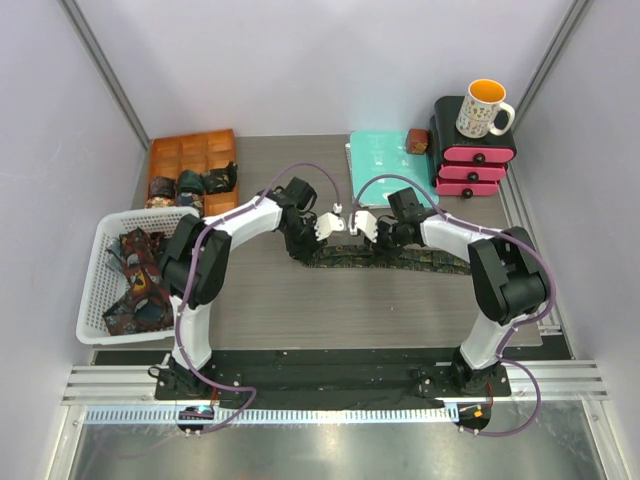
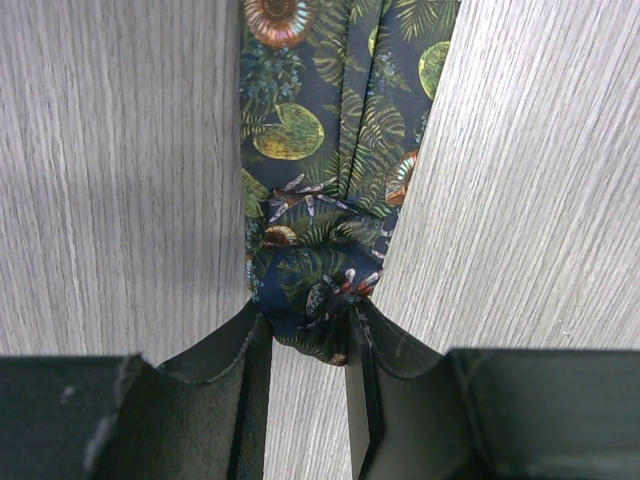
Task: Roll the ties
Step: Roll the tie at the center of the board.
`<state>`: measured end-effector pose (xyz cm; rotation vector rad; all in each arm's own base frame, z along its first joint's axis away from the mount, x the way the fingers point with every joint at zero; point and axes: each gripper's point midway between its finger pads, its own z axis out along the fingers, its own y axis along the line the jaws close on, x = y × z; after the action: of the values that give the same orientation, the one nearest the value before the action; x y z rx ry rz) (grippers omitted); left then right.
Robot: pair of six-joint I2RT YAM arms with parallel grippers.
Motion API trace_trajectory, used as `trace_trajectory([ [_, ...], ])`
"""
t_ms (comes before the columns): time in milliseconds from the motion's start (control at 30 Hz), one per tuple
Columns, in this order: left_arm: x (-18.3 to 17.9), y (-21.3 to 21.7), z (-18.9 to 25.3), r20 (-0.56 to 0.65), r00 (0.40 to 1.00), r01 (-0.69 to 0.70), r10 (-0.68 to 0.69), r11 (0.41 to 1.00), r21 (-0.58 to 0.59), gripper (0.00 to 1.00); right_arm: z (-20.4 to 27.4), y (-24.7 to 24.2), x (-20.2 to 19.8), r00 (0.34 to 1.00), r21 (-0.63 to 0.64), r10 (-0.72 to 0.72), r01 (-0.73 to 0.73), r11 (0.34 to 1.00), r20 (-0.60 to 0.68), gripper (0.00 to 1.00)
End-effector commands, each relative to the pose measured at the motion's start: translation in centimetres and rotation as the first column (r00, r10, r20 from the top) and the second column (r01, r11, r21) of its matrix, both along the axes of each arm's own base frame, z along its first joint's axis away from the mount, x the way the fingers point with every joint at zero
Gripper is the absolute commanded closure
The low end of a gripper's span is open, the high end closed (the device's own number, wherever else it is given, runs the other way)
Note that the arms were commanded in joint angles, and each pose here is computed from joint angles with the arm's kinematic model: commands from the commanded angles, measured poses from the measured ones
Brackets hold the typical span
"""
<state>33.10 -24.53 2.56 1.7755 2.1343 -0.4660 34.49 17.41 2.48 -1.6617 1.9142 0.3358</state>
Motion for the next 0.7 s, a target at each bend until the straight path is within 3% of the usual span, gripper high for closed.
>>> trace_trajectory([
  [0,-1.1,2.0,-2.3,-0.08,0.995,-0.057,0.061,0.997,0.052,0.92,3.1,0.1,0.8,0.996,0.042,-0.013,0.01,0.999,0.084,0.99],
  [300,-0.7,1.9,-1.5,-0.044,0.994,-0.096,0.096,0.995,-0.002,0.94,4.3,0.8,-2.3,0.995,0.058,0.065,-0.069,0.996,0.071,0.99],
  [667,0.2,2.1,0.2,-0.017,0.992,-0.128,0.127,0.99,-0.067,0.95,-1.3,-1.3,-4.3,0.981,-0.082,0.19,-0.186,0.979,0.048,0.99],
])
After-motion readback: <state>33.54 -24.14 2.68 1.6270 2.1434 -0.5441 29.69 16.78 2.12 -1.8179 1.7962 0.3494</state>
